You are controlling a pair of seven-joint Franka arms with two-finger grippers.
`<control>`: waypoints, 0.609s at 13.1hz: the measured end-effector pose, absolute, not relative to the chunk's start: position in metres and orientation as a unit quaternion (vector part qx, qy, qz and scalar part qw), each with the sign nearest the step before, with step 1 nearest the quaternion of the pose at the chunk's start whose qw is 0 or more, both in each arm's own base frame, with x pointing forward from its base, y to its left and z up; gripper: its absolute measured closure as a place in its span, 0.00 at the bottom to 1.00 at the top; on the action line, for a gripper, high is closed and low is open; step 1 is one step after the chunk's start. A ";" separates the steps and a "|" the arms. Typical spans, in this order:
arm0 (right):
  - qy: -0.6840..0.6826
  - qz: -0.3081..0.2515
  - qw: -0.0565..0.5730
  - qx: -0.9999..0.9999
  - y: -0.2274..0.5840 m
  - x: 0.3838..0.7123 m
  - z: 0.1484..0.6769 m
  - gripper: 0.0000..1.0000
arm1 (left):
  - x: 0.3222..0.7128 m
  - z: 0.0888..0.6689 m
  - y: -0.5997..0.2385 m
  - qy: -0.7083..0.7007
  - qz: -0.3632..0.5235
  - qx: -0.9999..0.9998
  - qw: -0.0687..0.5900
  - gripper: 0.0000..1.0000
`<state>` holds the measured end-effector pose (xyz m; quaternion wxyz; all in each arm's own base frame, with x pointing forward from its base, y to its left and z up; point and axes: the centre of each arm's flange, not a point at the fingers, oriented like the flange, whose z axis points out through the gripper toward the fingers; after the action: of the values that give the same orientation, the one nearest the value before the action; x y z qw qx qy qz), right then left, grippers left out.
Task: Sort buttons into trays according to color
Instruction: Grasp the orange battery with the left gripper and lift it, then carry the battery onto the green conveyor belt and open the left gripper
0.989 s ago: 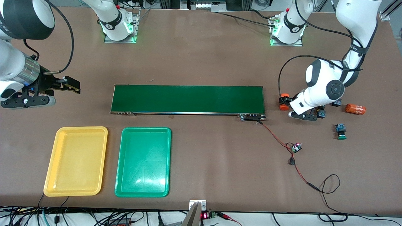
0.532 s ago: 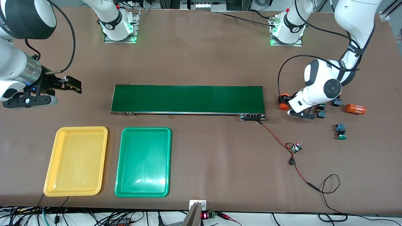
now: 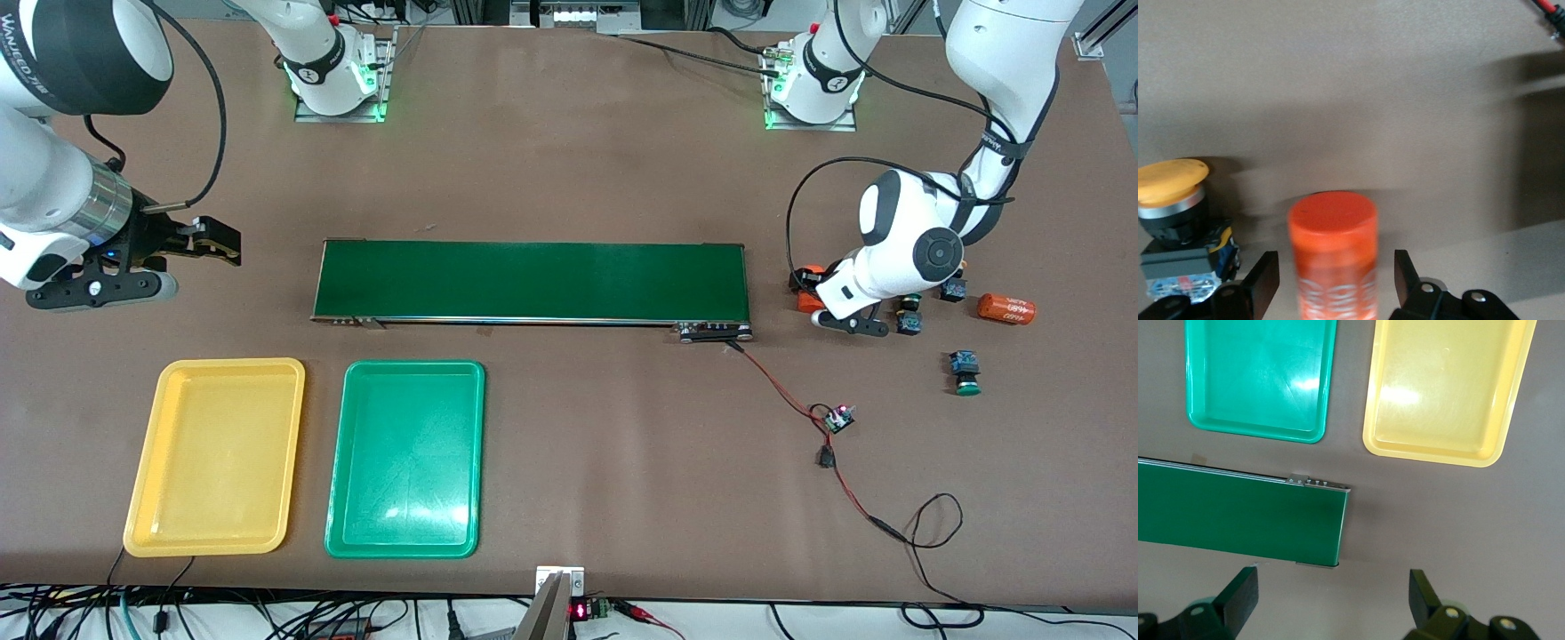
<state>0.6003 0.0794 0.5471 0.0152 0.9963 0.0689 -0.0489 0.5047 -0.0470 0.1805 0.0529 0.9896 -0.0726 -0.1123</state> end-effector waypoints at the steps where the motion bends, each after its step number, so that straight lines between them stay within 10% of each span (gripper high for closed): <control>1: 0.070 -0.049 0.015 0.996 0.083 0.600 0.547 0.00 | 0.505 0.181 -0.049 -0.074 -0.112 0.990 0.053 0.40; 8: 0.070 -0.040 0.015 0.997 0.091 0.608 0.536 0.00 | 0.506 0.185 -0.049 -0.081 -0.107 0.990 0.053 0.50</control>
<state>0.6081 0.0914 0.5362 0.0150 0.9966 0.0700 -0.0399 0.5065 -0.0485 0.1850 0.0535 0.9896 -0.0808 -0.1067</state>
